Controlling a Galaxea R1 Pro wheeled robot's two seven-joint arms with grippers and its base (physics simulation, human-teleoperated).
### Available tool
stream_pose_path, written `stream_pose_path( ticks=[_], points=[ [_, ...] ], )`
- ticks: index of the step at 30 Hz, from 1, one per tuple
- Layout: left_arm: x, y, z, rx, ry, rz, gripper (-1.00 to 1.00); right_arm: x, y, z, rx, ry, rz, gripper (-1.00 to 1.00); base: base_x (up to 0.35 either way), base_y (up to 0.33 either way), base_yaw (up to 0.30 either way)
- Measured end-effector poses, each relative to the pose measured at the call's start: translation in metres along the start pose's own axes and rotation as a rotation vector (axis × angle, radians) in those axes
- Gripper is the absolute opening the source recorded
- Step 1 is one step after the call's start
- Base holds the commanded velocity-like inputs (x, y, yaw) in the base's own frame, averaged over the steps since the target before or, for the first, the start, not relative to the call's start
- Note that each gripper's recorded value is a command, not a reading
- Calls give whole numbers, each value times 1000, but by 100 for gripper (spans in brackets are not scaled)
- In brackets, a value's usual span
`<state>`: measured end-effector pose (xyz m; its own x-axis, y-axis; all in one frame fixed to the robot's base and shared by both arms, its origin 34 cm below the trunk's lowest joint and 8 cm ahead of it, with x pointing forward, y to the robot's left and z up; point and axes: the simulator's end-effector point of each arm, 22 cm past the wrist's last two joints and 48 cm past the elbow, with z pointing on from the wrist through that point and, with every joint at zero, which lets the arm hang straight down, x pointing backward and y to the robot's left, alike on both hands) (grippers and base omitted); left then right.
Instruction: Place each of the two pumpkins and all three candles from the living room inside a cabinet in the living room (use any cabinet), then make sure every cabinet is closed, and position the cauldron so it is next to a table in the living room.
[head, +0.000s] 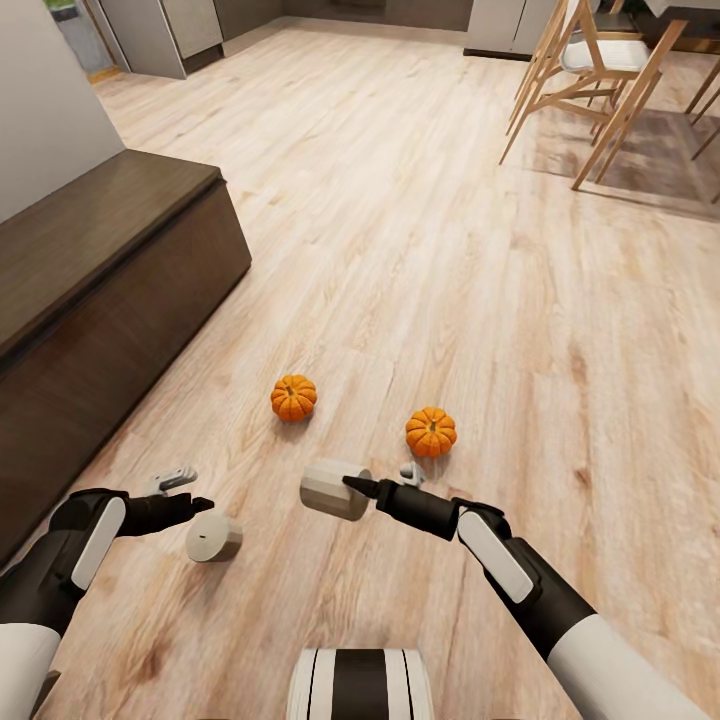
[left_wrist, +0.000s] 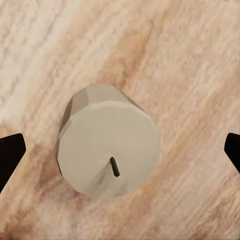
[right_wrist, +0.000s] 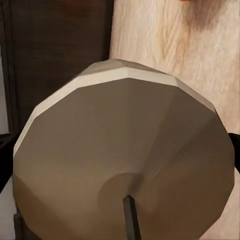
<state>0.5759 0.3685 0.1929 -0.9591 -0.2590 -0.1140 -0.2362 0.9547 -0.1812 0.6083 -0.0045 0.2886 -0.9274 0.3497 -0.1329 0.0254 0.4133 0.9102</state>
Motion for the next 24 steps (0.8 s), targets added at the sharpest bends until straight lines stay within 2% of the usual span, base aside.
stream_pose_path(
  ticks=[4,13,19,24],
  points=[
    [6,3,7,-4,16,-2,100,3,-2,3,-6,6,6,-100,0,0,0],
    [6,2,8,-3,16,-3,100,4,69,-5,-147,-25,-60,-100,0,0,0],
    [6,1,8,1,16,-4,100,4,76,-6,-157,-28,-76,-100,0,0,0],
    [12,2,14,2,30,-8,100,7,68,-4,-145,-24,-66,-100,0,0,0]
  ],
)
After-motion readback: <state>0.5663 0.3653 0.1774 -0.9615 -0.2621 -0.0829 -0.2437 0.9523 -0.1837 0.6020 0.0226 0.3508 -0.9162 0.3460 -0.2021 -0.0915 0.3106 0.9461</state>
